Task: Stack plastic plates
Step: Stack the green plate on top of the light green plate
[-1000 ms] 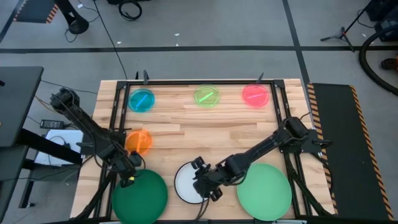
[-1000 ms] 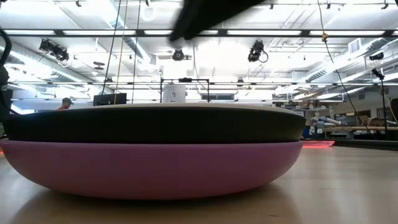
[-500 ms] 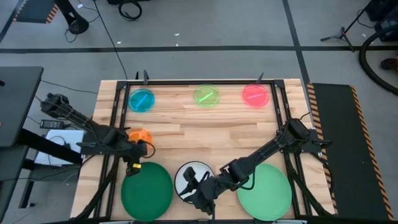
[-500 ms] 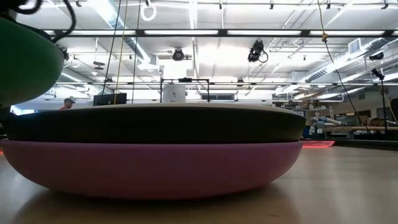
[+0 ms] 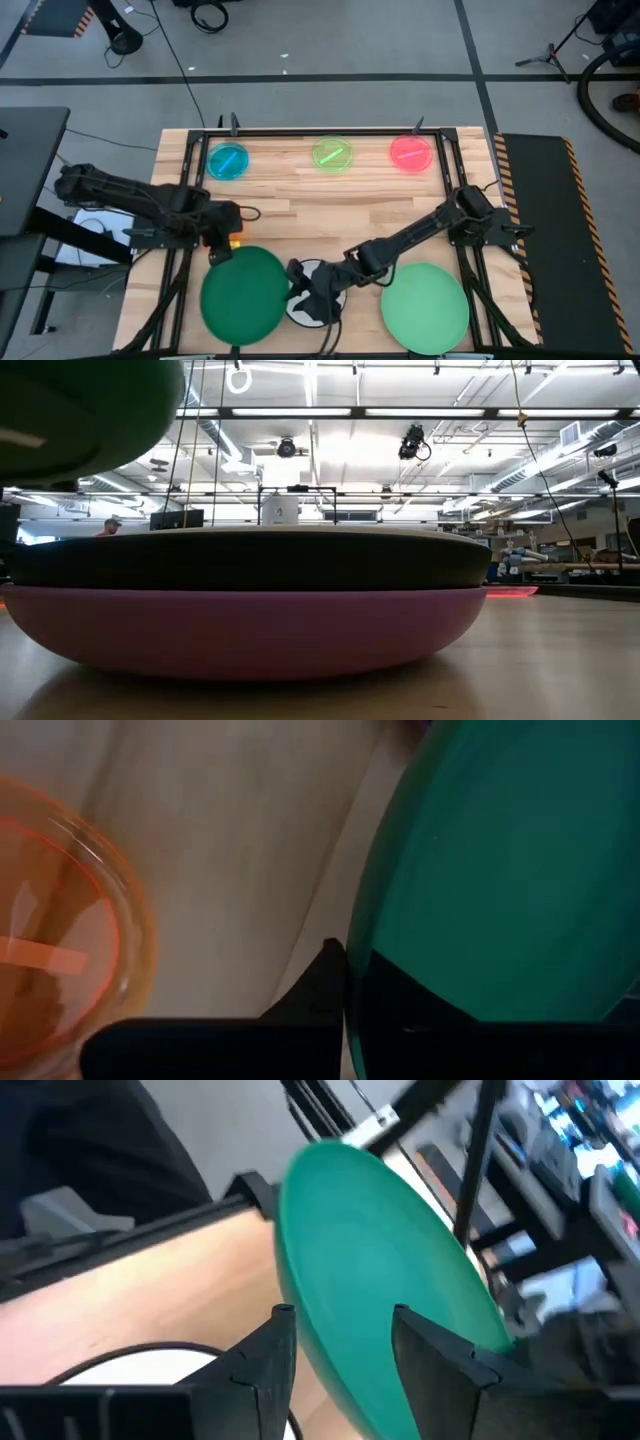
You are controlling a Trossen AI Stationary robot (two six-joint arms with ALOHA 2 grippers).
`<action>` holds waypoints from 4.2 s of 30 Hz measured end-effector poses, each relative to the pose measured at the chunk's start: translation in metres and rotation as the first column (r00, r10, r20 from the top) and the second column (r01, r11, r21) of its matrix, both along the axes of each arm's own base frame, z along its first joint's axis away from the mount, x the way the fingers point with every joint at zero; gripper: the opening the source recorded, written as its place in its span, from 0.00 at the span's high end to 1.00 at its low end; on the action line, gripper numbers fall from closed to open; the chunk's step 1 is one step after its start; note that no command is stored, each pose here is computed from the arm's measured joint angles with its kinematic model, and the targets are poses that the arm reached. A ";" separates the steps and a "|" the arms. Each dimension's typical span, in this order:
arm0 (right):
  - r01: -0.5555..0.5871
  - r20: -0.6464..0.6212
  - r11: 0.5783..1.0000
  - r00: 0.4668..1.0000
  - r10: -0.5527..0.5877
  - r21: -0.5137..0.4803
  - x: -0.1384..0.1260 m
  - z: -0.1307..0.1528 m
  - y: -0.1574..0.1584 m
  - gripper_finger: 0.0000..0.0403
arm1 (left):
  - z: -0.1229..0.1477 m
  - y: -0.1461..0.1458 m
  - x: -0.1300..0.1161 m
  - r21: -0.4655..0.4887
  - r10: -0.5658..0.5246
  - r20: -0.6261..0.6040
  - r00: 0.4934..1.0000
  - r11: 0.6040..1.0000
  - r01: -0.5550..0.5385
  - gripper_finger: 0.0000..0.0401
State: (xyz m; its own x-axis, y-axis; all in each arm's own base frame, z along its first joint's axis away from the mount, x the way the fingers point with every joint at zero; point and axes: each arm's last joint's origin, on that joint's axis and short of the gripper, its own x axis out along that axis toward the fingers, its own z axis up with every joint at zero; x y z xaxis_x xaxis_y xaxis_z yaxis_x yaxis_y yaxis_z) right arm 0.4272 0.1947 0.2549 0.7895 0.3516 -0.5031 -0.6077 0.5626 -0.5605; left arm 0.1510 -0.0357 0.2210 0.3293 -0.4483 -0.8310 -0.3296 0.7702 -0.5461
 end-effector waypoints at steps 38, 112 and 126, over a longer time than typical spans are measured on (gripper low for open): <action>-0.039 -0.150 0.997 0.988 0.027 -0.073 0.002 -0.013 -0.031 0.73 | 0.006 0.018 0.034 0.008 -0.028 0.121 0.992 1.000 0.027 0.96; 0.902 -0.672 0.429 0.287 -0.683 -0.052 -0.166 0.102 0.082 0.89 | 0.124 -0.097 0.020 0.280 -0.231 0.704 0.672 0.959 0.036 0.52; 0.923 -0.850 0.345 0.039 -0.525 -0.171 -0.178 0.093 0.098 0.89 | 0.111 -0.106 0.038 0.409 -0.333 0.678 0.655 0.912 0.040 0.52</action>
State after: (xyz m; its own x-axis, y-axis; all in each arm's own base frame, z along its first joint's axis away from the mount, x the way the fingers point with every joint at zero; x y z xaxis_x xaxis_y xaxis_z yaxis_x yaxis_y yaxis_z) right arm 0.2489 0.2931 0.3482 0.1621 0.0983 -0.9819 0.2806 0.9494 0.1414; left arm 0.1895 -0.1417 0.3316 0.8251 -0.3179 -0.4671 0.2266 0.9435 -0.2419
